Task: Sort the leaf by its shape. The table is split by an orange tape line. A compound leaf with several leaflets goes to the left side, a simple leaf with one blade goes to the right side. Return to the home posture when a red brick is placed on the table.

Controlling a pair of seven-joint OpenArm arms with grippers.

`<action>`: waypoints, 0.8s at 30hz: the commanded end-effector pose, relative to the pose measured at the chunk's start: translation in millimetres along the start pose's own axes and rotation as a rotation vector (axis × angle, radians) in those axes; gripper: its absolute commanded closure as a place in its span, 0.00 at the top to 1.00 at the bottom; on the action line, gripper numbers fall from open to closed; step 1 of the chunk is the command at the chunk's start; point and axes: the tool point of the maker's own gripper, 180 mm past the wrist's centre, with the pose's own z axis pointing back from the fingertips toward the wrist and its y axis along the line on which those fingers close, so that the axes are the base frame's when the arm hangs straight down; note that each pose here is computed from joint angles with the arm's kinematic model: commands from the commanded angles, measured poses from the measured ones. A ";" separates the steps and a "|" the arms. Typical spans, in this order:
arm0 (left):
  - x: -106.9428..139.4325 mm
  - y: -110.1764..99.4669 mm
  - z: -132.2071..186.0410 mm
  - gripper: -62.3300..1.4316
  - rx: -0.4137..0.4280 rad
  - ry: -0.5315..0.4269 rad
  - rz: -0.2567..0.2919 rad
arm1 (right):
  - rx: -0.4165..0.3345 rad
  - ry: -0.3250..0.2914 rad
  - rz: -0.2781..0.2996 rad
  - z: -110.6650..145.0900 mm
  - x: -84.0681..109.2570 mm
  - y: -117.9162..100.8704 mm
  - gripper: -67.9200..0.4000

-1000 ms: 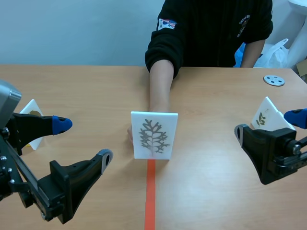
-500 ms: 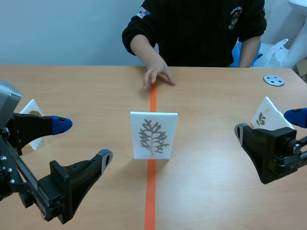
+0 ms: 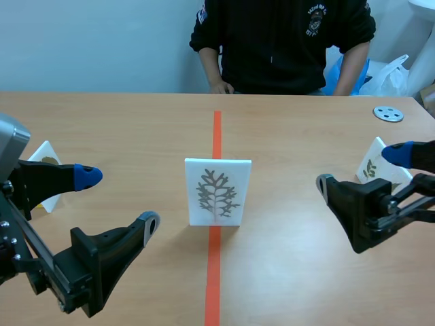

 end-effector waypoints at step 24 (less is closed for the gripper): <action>6.6 2.4 0.3 1.00 0.005 -0.026 0.000 | 0.272 -0.007 0.158 -123.1 -33.0 65.1 1.00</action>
